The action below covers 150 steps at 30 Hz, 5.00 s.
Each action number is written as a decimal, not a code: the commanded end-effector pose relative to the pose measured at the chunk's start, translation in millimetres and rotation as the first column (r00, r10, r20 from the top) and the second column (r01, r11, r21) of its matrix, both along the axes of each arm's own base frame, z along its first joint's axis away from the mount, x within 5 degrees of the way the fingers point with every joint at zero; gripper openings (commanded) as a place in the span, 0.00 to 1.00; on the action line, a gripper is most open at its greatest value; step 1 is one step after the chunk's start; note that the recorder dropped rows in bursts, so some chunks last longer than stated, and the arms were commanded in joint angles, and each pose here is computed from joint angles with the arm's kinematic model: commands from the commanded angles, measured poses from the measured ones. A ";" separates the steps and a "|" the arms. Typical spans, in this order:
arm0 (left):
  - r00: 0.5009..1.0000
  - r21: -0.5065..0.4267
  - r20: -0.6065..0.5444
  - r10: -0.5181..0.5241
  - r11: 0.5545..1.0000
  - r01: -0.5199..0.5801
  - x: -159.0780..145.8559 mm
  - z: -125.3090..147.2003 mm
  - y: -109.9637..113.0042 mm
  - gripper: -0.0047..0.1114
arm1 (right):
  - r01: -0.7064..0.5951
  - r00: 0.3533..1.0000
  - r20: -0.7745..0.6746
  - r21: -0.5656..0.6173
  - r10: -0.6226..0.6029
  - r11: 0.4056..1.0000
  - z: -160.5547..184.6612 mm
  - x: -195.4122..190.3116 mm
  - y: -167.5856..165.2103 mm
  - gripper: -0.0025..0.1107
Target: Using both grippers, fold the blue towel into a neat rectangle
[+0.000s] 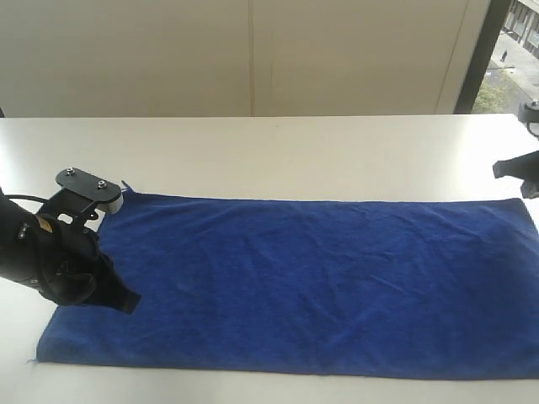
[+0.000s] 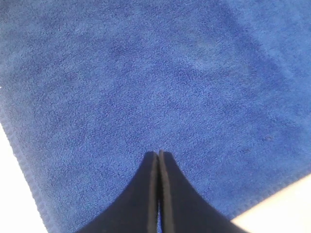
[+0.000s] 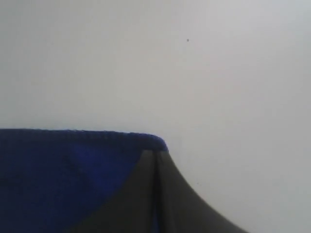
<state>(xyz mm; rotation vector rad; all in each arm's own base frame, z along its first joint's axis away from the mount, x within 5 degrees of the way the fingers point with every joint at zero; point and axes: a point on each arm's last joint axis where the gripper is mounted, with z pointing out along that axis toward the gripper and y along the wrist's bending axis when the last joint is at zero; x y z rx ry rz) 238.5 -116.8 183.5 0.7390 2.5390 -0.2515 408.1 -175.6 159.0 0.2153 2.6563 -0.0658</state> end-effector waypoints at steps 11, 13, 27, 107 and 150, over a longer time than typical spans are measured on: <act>1.000 -0.018 -0.023 0.008 1.000 -0.008 -4.7 0.1 -1.1 0.04 | 0.029 0.919 -0.394 0.098 0.013 0.995 -6.4 -61.6 20.5 0.40; 1.000 -0.017 -0.021 0.005 1.000 -0.005 -4.7 0.1 -1.1 0.04 | 0.013 0.914 -0.405 0.074 0.018 0.997 -14.1 -72.9 23.2 0.40; 1.000 -0.010 -0.014 -0.011 1.000 0.011 -4.5 0.2 -1.1 0.04 | -0.008 0.969 -0.249 -0.037 -0.002 0.999 -12.7 -69.5 18.8 0.40; 0.972 -0.078 0.217 0.087 0.994 -0.072 -17.9 64.2 32.9 0.04 | -0.641 0.767 0.175 0.170 0.617 0.749 64.9 -4.6 417.0 0.02; 0.968 -0.216 0.090 0.235 0.953 -0.211 -57.3 54.3 55.0 0.04 | -0.742 0.669 -0.080 -0.137 0.739 0.656 21.9 39.5 365.6 0.02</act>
